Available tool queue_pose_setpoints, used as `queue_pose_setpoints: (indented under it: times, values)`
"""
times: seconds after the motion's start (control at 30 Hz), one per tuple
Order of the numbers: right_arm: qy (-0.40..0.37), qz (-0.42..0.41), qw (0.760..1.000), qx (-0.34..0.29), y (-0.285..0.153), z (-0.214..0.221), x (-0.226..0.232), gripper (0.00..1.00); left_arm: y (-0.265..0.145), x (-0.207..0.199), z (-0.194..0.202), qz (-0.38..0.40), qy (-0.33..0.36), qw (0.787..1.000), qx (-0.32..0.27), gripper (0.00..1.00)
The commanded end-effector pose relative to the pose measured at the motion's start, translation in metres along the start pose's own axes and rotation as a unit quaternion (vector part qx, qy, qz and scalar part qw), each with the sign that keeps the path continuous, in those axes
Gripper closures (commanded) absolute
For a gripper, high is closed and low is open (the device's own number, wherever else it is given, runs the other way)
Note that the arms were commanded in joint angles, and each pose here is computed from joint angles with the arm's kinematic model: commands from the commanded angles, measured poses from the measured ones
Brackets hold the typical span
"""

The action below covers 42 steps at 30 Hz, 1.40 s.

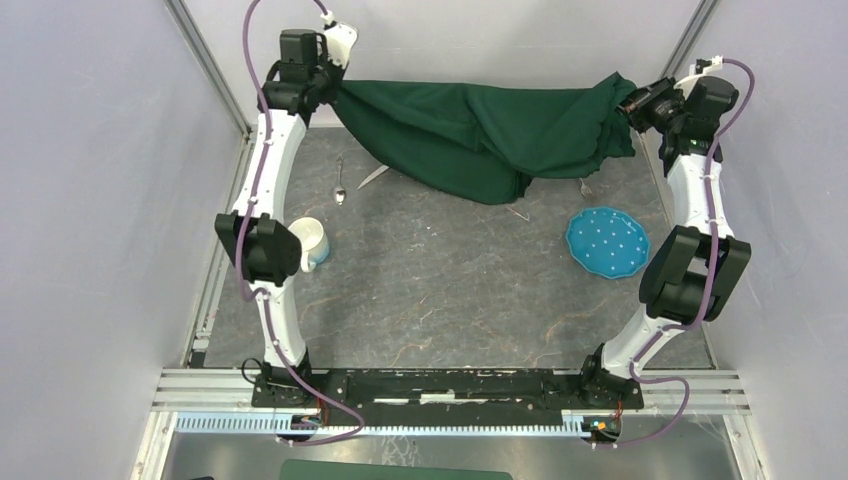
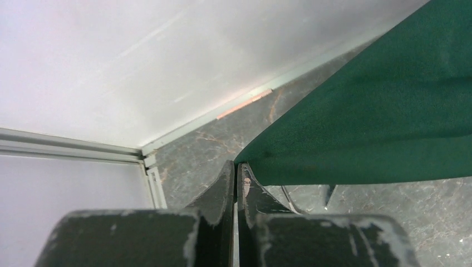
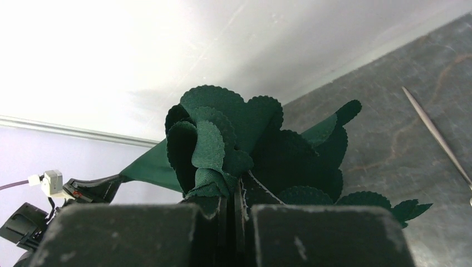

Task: Set the dinner table for one person
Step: Flatten out the napkin at the center of the board.

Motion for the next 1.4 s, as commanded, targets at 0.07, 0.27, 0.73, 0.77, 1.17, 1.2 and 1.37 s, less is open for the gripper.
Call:
queue_pose_setpoints:
  times: [0.07,0.27,0.73,0.77,1.17,1.2,1.37]
  values:
    - [-0.039,-0.085,0.992,-0.082,-0.003,-0.047,0.040,1.00,-0.107,0.022,-0.083,-0.053,-0.032,0.986,-0.156,0.98]
    - [-0.042,-0.110,0.990,-0.084,-0.009,-0.053,0.053,1.00,-0.177,0.022,-0.107,-0.049,-0.045,0.973,-0.220,0.98]
    - [-0.067,-0.165,0.979,-0.103,-0.071,-0.058,0.120,1.00,-0.339,0.003,-0.105,0.016,-0.067,0.939,-0.336,0.98]
    - [-0.068,-0.167,0.978,-0.103,-0.077,-0.056,0.124,1.00,-0.348,0.001,-0.105,0.023,-0.069,0.936,-0.344,0.98]
    - [-0.082,-0.105,0.989,-0.071,-0.122,-0.004,0.122,1.00,-0.389,-0.013,-0.075,0.061,-0.094,0.931,-0.346,0.98]
    - [-0.077,-0.090,0.991,-0.059,-0.124,0.006,0.116,1.00,-0.391,-0.014,-0.073,0.062,-0.094,0.933,-0.343,0.98]
    - [-0.067,-0.027,0.997,-0.015,-0.134,0.053,0.085,1.00,-0.386,-0.017,-0.057,0.064,-0.098,0.943,-0.312,0.98]
Point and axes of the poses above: each gripper's point midway between its finger pads, its own y axis out along the fingers, its own x axis along the line the jaws close on, z = x × y, the point moved 9 cm from there along -y, back along the fingers, and after that the axes turned 15 degrees about -y, right-handed, at the moved point
